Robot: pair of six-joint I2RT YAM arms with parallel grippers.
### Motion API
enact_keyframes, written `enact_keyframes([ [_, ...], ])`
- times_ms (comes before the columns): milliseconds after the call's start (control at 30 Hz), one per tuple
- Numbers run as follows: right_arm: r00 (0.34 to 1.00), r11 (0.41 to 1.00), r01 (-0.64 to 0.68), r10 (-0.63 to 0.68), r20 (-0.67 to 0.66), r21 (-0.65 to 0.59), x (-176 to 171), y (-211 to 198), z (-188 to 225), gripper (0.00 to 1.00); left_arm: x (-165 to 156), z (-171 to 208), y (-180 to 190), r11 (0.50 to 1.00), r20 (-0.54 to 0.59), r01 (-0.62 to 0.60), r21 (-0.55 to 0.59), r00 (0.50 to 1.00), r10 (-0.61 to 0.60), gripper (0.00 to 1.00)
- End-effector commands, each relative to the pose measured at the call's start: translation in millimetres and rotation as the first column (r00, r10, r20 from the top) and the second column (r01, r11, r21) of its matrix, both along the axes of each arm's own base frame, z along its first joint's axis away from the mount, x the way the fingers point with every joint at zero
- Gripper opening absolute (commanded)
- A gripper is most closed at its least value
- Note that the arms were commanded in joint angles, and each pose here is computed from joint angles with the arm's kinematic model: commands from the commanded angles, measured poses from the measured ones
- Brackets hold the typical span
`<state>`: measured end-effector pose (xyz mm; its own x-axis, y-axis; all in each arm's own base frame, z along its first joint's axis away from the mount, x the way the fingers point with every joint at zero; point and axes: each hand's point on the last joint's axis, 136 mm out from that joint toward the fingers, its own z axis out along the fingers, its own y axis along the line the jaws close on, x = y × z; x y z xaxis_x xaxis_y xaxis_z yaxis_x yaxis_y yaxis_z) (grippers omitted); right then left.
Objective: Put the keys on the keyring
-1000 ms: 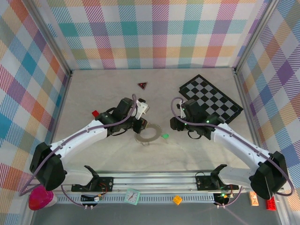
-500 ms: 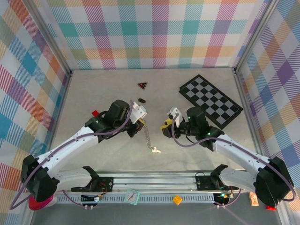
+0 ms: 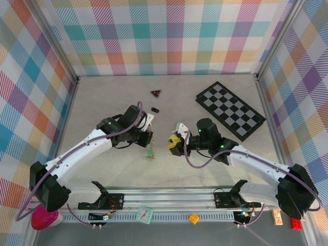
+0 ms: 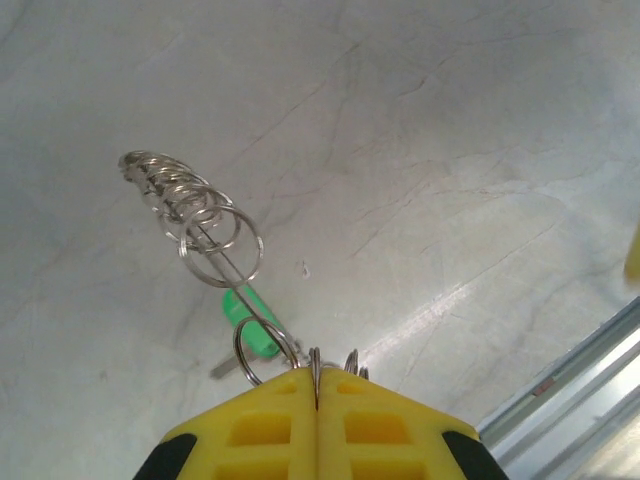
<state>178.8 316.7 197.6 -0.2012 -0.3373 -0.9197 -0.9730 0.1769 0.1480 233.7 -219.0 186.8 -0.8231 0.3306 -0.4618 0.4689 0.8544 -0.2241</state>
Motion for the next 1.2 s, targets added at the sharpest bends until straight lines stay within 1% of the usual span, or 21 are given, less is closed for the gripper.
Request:
enact_keyframes([
  [0, 0.986, 0.985, -0.163, 0.162, 0.028, 0.053, -30, 26, 21, 0.38, 1, 16, 5, 0.99, -0.081, -0.138, 0.018, 0.987, 0.139, 0.0],
  [100, 0.984, 0.982, -0.175, 0.174, 0.034, 0.064, -37, 47, 17, 0.34, 5, 19, 2, 0.975, -0.174, -0.218, 0.045, 0.959, 0.222, 0.0],
  [200, 0.995, 0.993, -0.093, 0.09, 0.049, 0.066, -21, 58, 6, 0.28, 3, 21, -3, 0.958, -0.286, -0.279, 0.067, 0.914, 0.286, 0.0],
  [233, 0.998, 0.995, -0.056, 0.053, 0.034, 0.085, -14, 60, 3, 0.27, 3, 21, -6, 0.95, -0.319, -0.307, 0.062, 0.896, 0.31, 0.0],
  [333, 0.997, 0.992, -0.037, 0.029, 0.068, 0.123, -6, 67, -1, 0.26, 2, 28, -11, 0.911, -0.4, -0.412, 0.021, 0.831, 0.386, 0.0],
  [433, 0.996, 0.995, 0.011, -0.02, 0.092, 0.1, 7, 69, -10, 0.24, 1, 36, -14, 0.876, -0.476, -0.482, -0.01, 0.773, 0.42, 0.0],
  [467, 0.99, 0.996, 0.024, -0.035, 0.134, 0.081, 11, 67, -17, 0.24, 0, 40, -14, 0.87, -0.492, -0.493, -0.018, 0.761, 0.422, 0.0],
  [533, 0.976, 0.995, 0.088, -0.094, 0.198, 0.04, 23, 59, -32, 0.21, -1, 44, -12, 0.861, -0.507, -0.509, -0.013, 0.745, 0.434, 0.0],
  [600, 0.959, 0.992, 0.126, -0.127, 0.254, 0.019, 30, 52, -42, 0.21, -3, 46, -10, 0.852, -0.521, -0.523, -0.001, 0.728, 0.446, 0.0],
  [667, 0.96, 0.994, 0.104, -0.107, 0.259, 0.025, 27, 52, -42, 0.23, -4, 46, -11, 0.842, -0.535, -0.54, -0.002, 0.712, 0.455, 0.0],
  [767, 0.966, 0.993, 0.063, -0.085, 0.246, 0.096, 22, 60, -28, 0.29, -1, 47, -14, 0.814, -0.555, -0.58, -0.027, 0.686, 0.47, 0.0],
  [900, 0.96, 0.982, 0.09, -0.13, 0.247, 0.166, 26, 60, -19, 0.32, 0, 46, -19, 0.784, -0.59, -0.618, -0.049, 0.651, 0.477, 0.0],
  [1167, 0.956, 0.974, 0.075, -0.131, 0.263, 0.212, 23, 59, -5, 0.34, 1, 42, -20, 0.771, -0.603, -0.636, -0.039, 0.631, 0.489, 0.0],
])
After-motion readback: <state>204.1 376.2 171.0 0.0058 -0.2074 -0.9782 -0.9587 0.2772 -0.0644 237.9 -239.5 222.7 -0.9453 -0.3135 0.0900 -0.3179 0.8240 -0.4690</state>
